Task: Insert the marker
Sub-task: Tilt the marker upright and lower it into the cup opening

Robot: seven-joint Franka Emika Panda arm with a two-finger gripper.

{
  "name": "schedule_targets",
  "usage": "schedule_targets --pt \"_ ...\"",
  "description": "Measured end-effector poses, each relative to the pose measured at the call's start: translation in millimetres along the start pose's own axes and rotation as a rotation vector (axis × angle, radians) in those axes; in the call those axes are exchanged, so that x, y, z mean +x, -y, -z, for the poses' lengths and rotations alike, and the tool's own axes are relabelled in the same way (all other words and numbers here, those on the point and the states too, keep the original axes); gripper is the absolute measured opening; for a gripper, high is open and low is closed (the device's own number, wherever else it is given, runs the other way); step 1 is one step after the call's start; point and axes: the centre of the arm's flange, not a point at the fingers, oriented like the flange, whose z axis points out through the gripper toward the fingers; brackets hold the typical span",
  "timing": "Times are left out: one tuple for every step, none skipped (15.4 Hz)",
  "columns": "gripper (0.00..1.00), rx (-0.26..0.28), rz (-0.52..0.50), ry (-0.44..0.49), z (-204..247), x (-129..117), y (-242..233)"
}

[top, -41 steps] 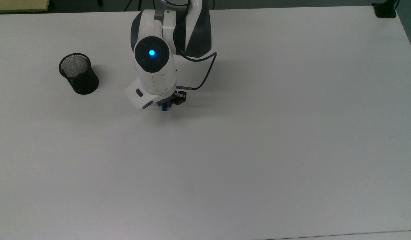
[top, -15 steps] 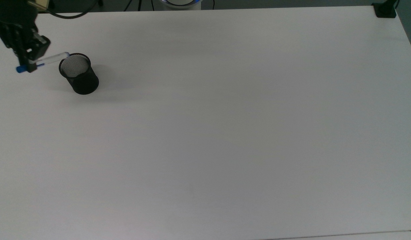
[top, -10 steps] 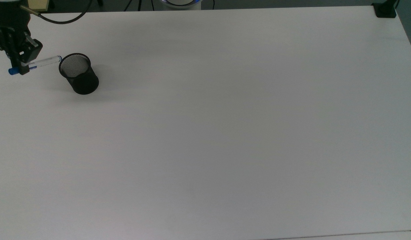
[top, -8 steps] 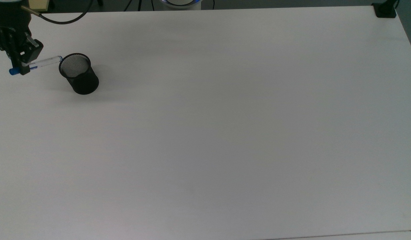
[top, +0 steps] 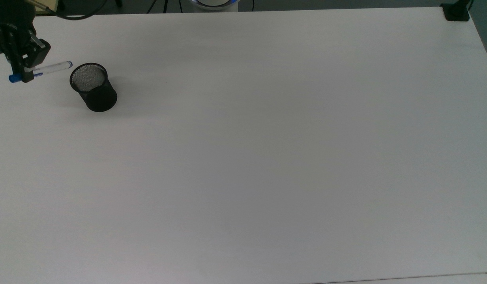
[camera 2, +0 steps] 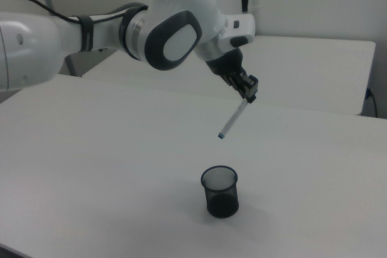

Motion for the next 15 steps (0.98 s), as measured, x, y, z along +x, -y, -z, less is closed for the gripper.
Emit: schedule_targets --pt "0.17 0.001 -0.001 -0.001 4.0 -2.2 -0.6" --pt "0.17 0.003 0.0 -0.001 7.6 -5.9 -1.4" --pt "0.17 0.005 0.003 -0.007 12.2 -10.8 -2.3" --pt "0.17 0.009 0.01 -0.022 17.6 -17.2 -3.4" --pt "0.17 0.013 0.015 -0.043 22.5 -25.5 -4.7" --pt "0.17 0.017 0.016 -0.063 25.9 -35.4 -5.9" --pt "0.17 0.02 0.019 -0.081 27.8 -45.7 -6.8" --pt "0.17 0.024 0.021 -0.095 28.3 -56.2 -7.5" --pt "0.17 0.026 0.023 -0.102 27.5 -65.2 -7.9" --pt "0.17 0.028 0.024 -0.103 26.5 -73.1 -8.3" --pt "0.17 0.029 0.024 -0.099 24.7 -80.2 -8.6" --pt "0.17 0.029 0.026 -0.09 22.2 -86.6 -8.8" --pt "0.17 0.027 0.031 -0.081 19.4 -92.1 -8.8" --pt "0.17 0.023 0.038 -0.077 16.2 -97.3 -8.7" --pt "0.17 0.021 0.044 -0.085 12.6 -102.1 -8.4"
